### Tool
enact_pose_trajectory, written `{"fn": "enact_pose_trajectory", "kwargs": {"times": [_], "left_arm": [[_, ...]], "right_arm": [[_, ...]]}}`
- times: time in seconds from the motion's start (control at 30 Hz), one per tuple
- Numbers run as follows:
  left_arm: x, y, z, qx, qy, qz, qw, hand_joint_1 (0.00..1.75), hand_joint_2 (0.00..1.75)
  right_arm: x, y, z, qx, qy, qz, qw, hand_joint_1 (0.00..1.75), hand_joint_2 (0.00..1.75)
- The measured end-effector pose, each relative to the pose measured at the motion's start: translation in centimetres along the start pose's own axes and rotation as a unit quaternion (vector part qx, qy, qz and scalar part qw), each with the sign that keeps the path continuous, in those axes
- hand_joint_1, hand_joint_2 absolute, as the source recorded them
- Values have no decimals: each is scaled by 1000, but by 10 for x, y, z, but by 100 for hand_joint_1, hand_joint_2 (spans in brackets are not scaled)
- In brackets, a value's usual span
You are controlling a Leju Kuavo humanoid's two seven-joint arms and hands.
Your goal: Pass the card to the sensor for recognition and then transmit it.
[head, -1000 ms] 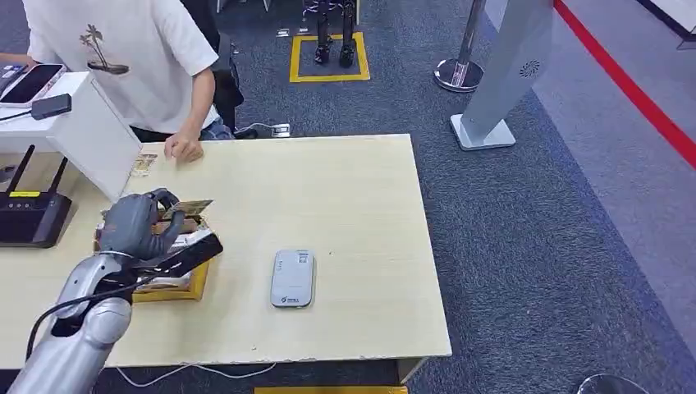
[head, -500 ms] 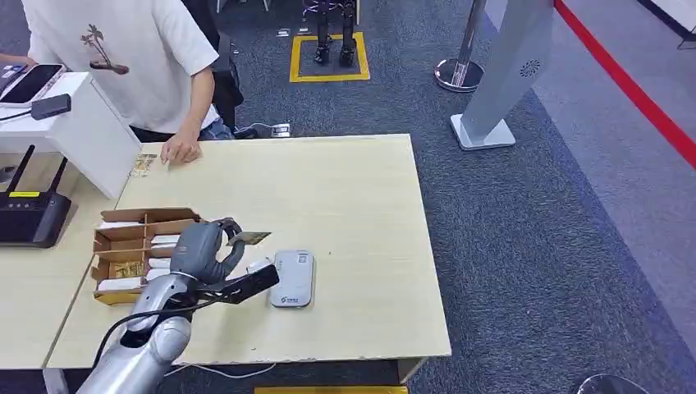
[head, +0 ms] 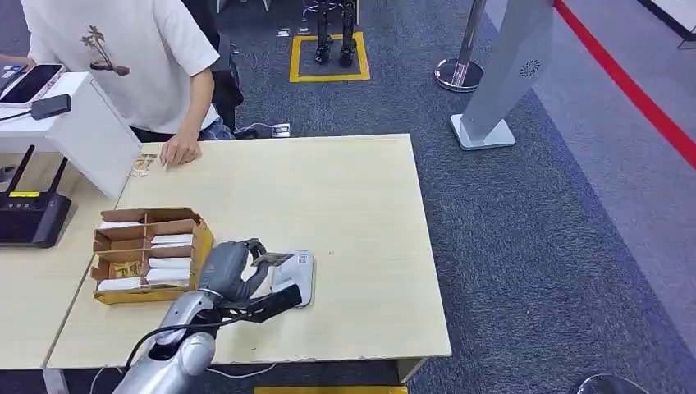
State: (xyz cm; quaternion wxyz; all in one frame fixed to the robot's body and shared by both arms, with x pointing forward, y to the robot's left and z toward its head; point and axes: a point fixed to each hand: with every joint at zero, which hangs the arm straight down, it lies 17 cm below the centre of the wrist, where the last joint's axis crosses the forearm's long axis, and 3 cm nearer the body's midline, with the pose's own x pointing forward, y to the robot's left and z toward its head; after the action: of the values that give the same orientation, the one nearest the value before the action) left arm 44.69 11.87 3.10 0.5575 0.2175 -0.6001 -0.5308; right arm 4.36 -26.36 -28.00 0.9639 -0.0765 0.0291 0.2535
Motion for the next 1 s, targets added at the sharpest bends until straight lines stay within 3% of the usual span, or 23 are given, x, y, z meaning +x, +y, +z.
{"fn": "enact_pose_trajectory", "kwargs": {"times": [1.0], "left_arm": [[12,-27,5,-25,-12,-10,1000,175,175]], "right_arm": [[1,0,0,0,-1,13,1000,0,0]]}}
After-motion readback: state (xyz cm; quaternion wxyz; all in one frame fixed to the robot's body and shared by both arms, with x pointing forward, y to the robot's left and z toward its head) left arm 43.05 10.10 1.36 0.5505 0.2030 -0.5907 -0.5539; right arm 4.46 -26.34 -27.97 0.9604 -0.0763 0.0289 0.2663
